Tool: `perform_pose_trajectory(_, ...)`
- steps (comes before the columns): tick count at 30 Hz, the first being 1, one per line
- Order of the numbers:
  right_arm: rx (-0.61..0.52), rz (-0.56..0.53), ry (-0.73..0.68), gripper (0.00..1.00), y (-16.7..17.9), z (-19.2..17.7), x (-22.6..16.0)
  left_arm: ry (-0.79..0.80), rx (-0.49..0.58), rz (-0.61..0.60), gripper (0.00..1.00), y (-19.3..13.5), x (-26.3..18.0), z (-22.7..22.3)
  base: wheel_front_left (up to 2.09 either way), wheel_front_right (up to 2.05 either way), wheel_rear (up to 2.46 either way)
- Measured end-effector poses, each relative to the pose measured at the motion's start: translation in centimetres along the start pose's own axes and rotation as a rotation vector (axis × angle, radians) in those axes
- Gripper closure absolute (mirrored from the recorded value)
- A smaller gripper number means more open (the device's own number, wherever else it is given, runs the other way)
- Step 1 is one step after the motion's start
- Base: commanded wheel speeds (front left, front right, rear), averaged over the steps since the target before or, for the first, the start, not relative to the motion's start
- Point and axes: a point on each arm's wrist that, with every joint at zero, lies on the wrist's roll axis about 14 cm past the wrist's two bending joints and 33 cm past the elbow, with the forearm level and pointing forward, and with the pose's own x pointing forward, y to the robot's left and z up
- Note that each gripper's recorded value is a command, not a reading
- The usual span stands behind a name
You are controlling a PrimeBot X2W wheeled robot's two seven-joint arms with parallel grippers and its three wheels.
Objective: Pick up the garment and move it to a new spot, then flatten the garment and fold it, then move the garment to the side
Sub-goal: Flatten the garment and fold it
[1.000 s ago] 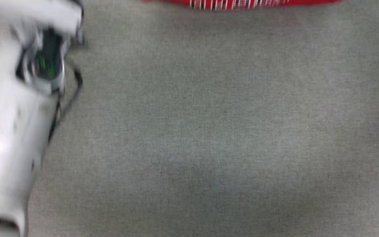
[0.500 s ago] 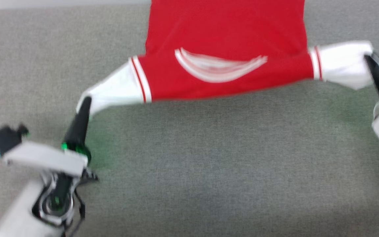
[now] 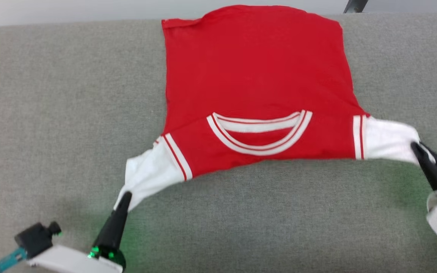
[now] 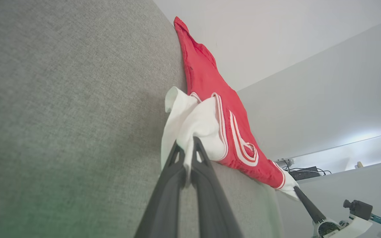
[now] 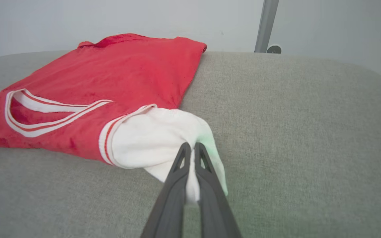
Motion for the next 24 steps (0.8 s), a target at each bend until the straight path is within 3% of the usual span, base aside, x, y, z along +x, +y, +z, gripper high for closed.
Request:
perform_pose_trajectory(17, 0.052, -0.091, 0.113, 1.00, 1.3, -2.6, -6.3, 0.047, 0.071, 0.057, 1.00, 0.3, -4.2, 0.1, 0.00, 0.00, 0.00)
perform_pose_trajectory(24, 0.025, -0.072, 0.222, 1.00, 2.1, -5.0, -6.1, 0.112, 0.194, 0.099, 1.00, 1.6, -3.1, -1.4, 0.00, 0.00, 0.00)
